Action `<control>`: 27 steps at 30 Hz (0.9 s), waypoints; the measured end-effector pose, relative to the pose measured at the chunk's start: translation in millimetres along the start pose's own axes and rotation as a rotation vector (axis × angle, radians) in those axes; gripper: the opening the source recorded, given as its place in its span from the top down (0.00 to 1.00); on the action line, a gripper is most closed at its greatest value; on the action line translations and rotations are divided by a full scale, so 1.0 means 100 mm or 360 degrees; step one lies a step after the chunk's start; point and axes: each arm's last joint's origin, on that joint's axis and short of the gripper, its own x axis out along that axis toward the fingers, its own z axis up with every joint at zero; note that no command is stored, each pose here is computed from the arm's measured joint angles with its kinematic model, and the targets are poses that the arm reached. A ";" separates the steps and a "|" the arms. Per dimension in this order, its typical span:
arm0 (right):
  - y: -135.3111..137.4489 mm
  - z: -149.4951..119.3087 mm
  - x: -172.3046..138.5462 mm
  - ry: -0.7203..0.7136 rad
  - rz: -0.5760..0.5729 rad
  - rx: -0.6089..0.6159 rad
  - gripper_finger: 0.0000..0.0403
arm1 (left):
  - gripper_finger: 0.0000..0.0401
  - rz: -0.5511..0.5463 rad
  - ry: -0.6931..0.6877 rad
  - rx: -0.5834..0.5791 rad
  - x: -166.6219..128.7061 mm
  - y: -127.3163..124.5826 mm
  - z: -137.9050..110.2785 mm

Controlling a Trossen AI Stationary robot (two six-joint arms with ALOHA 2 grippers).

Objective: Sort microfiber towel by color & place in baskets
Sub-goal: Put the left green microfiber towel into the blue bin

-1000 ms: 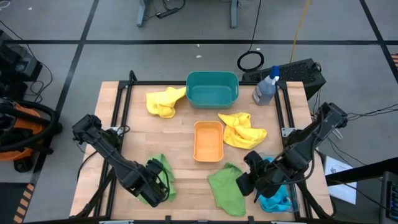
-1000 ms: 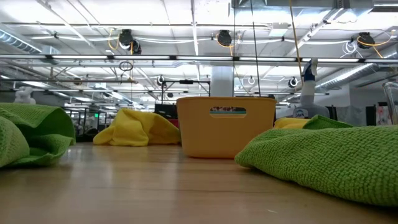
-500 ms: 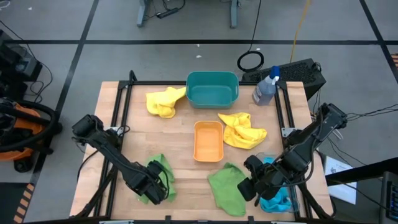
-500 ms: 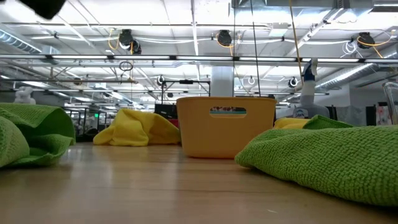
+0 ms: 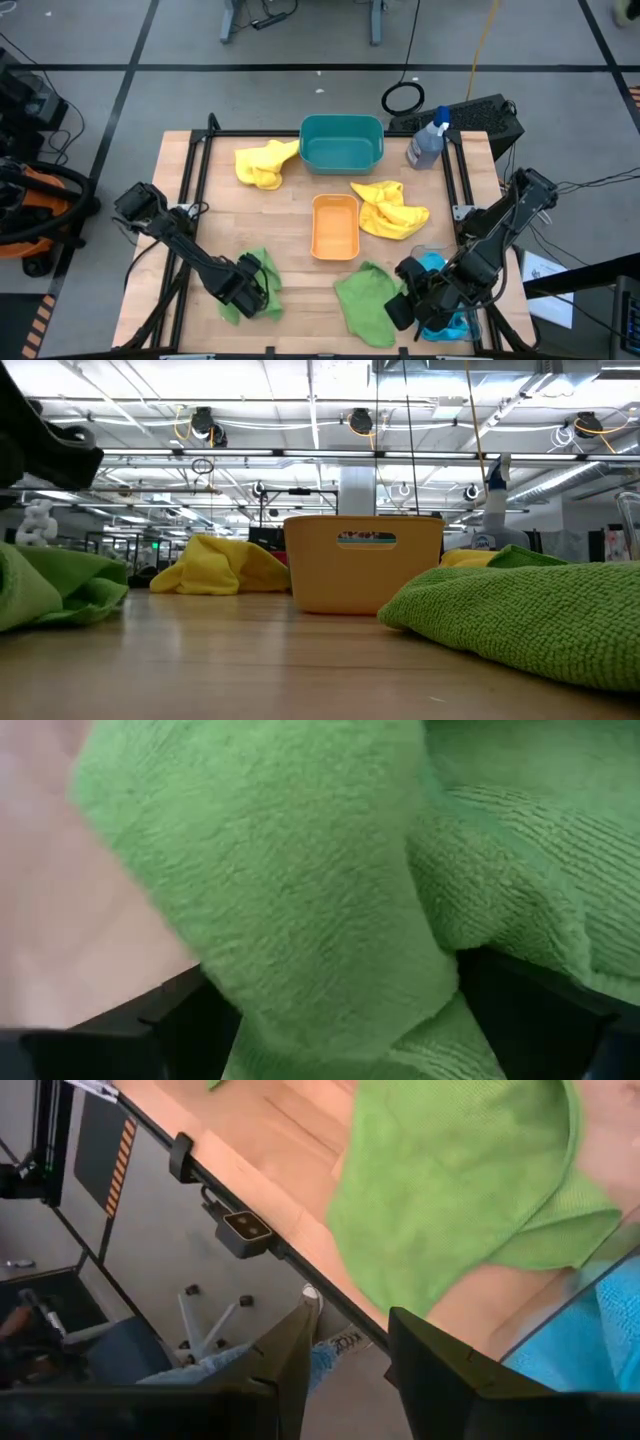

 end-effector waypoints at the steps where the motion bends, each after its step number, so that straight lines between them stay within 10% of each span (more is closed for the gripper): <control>1: 0.00 0.00 0.01 0.0000 0.0001 0.0020 0.68 | 0.14 -0.0031 -0.0002 -0.0005 0.04 0.01 0.00; 8: 0.03 -0.02 0.03 -0.0032 0.0043 0.0082 0.68 | 0.40 -0.0123 -0.0086 0.0002 0.10 -0.01 0.00; 16: 0.07 -0.02 0.03 -0.0060 0.0113 0.0068 0.68 | 0.92 -0.0330 -0.0171 0.0138 -0.06 -0.14 0.01; 27: 0.23 0.09 0.00 -0.0449 0.0405 0.0016 0.68 | 0.88 -0.0699 -0.0349 0.0058 -0.69 0.00 0.07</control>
